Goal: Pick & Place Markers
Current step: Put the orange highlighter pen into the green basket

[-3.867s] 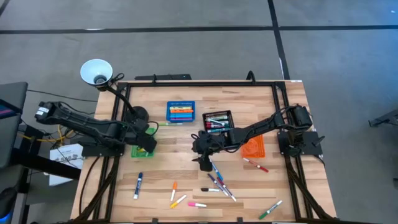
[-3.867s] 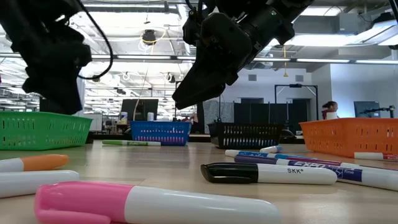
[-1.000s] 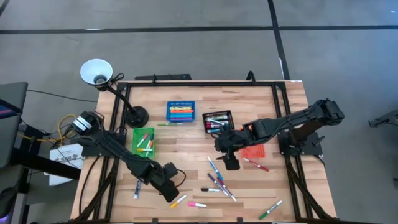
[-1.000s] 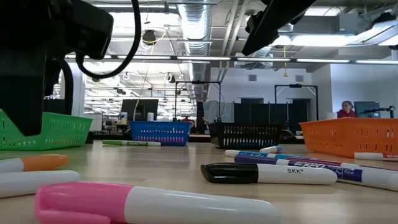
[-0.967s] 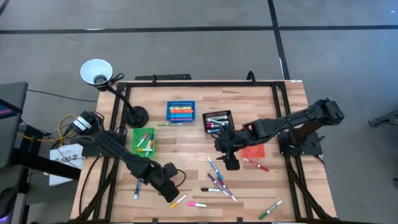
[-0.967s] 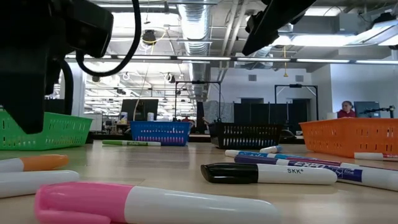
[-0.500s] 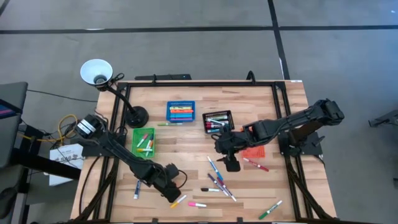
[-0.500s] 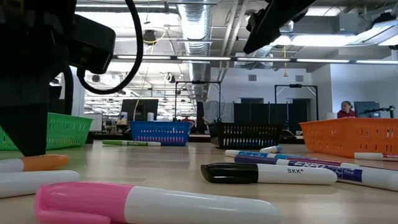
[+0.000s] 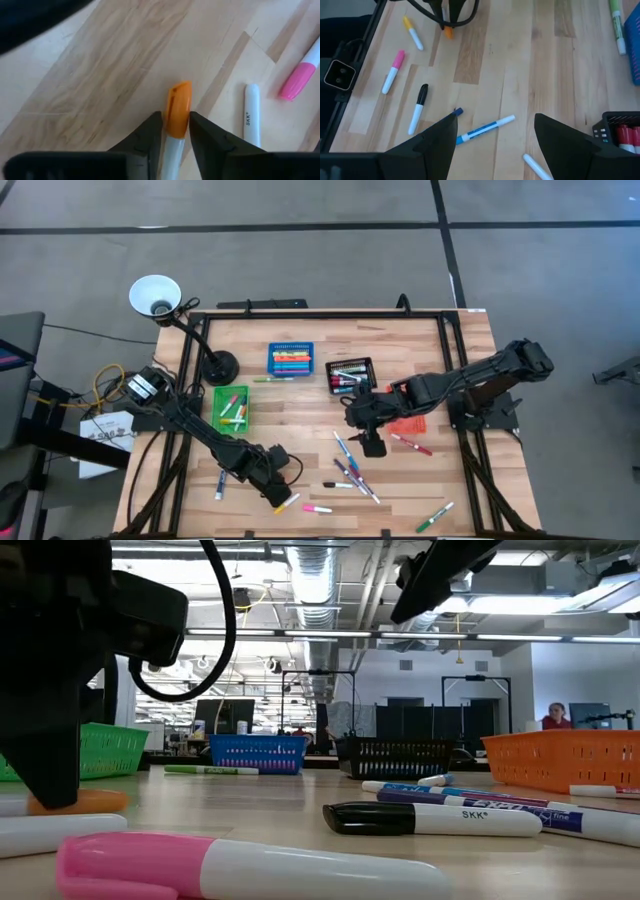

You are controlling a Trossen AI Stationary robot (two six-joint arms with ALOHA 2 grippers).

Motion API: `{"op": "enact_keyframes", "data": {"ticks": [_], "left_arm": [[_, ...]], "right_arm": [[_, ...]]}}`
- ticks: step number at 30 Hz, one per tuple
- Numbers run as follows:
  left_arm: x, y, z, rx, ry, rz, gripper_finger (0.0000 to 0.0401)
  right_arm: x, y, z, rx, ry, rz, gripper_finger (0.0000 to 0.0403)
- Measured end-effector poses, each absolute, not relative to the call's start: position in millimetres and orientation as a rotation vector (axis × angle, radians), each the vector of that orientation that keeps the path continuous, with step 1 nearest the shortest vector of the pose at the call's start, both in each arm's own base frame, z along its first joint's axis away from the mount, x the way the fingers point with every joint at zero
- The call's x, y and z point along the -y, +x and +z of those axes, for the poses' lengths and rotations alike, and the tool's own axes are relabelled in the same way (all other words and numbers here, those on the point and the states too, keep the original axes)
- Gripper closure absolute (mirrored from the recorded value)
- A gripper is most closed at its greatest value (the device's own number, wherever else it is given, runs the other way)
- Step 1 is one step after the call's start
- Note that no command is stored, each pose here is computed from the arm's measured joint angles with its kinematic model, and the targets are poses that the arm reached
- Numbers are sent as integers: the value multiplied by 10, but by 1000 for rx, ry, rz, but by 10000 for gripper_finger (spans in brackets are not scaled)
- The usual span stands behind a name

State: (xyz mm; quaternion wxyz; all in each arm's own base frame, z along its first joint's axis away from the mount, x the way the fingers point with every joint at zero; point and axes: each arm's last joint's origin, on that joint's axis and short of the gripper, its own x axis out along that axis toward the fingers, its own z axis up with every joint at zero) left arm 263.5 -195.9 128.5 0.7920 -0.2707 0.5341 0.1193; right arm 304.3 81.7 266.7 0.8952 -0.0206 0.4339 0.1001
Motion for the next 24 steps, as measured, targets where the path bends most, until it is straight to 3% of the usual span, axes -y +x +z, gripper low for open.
{"op": "enact_keyframes", "data": {"ticks": [7,11,16,24], "left_arm": [[1931,2602,1278,-1174,-537,278,371],[1891,2560,1380,-1165,-535,282,375],[1718,2369,1770,-1122,-494,349,381],[1218,1788,2360,-1081,-424,631,397]], "right_arm": [[-821,3057,2678,-880,-40,209,148],[-819,3058,2676,-881,-40,209,148],[-819,3060,2675,-880,-40,209,148],[-821,3067,2605,-859,-37,210,148]]}}
